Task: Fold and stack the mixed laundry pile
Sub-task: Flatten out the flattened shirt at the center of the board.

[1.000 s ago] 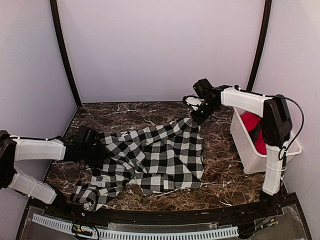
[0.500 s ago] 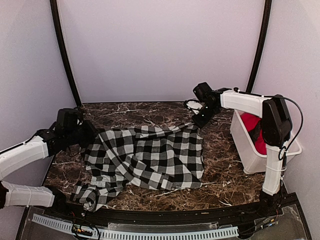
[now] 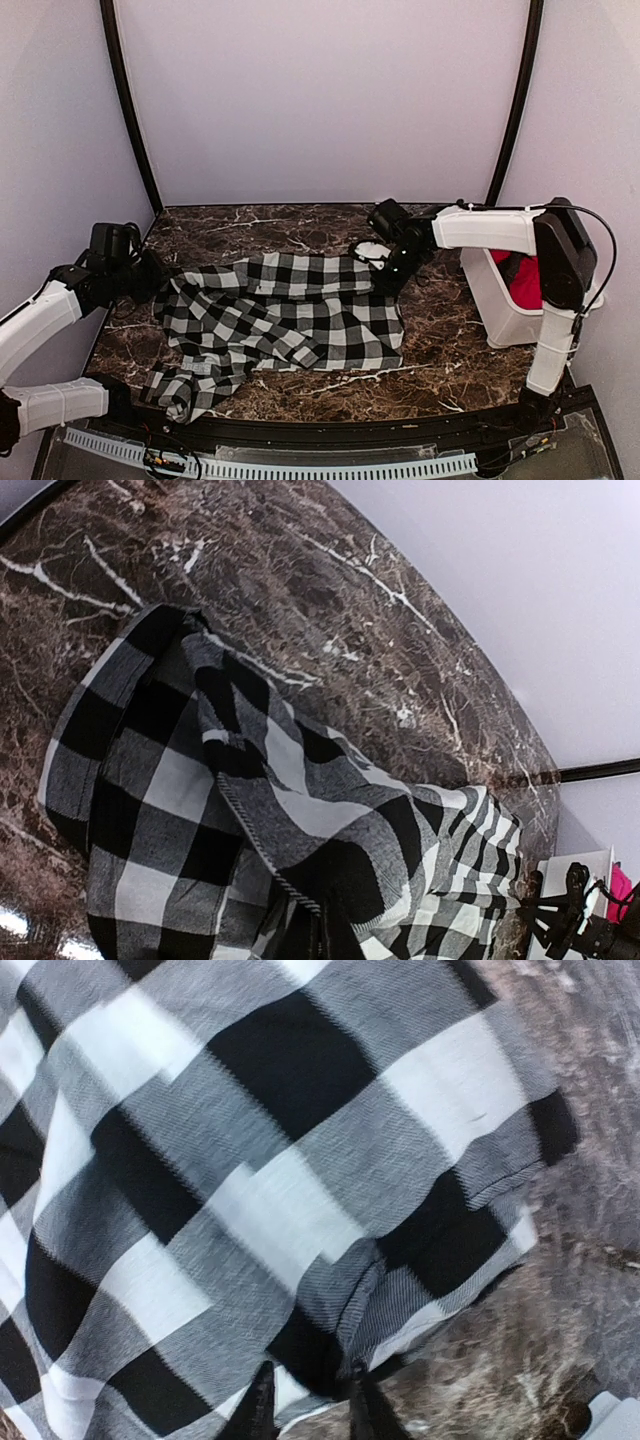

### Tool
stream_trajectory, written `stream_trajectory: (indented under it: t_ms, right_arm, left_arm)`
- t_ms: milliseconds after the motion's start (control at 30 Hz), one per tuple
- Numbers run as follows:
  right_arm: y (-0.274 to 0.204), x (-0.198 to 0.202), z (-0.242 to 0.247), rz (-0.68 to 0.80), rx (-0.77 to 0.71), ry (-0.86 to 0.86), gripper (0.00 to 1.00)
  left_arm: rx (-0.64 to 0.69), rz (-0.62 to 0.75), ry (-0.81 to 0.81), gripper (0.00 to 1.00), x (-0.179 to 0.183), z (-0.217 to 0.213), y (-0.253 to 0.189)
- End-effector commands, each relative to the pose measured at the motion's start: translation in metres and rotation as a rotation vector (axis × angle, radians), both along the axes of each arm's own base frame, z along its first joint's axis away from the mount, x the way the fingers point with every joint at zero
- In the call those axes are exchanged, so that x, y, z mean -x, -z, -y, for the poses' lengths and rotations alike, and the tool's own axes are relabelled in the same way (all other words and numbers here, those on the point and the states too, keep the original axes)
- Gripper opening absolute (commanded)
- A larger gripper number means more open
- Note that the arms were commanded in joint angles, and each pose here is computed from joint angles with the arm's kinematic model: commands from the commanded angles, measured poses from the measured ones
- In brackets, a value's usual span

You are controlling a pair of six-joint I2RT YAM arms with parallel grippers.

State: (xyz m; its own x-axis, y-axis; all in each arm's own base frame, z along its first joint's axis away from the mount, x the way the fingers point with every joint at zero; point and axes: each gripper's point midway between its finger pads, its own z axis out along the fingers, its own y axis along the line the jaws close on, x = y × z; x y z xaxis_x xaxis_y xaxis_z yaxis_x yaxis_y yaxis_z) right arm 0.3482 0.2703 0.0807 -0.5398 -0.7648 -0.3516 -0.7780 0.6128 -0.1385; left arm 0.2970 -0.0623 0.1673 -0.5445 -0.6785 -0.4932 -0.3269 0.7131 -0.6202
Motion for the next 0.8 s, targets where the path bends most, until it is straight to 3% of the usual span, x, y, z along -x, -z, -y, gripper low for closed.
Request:
stream_trajectory:
  t_ms: [0,100,333,533,767]
  right_arm:
    - [0.022,0.038,-0.001,-0.089,0.030,-0.027,0.36]
    - [0.018,0.037,0.004,-0.063,0.042,-0.016,0.43]
    - [-0.007,0.025,-0.006,0.069,-0.002,-0.045,0.38]
    - [0.008,0.028,-0.022,0.045,0.008,-0.085,0.36]
    - [0.032,0.028,-0.033,0.046,0.064,-0.121,0.42]
  left_arm:
    - [-0.030,-0.087,0.002,0.00,0.018,-0.007,0.024]
    - [-0.039,-0.098,0.009,0.00,0.017,-0.007,0.027]
    - [-0.031,-0.103,0.028,0.00,0.005,-0.001,0.027]
    - [-0.026,-0.100,0.035,0.00,0.000,0.000,0.026]
    - [-0.020,-0.094,0.035,0.00,-0.003,-0.001,0.026]
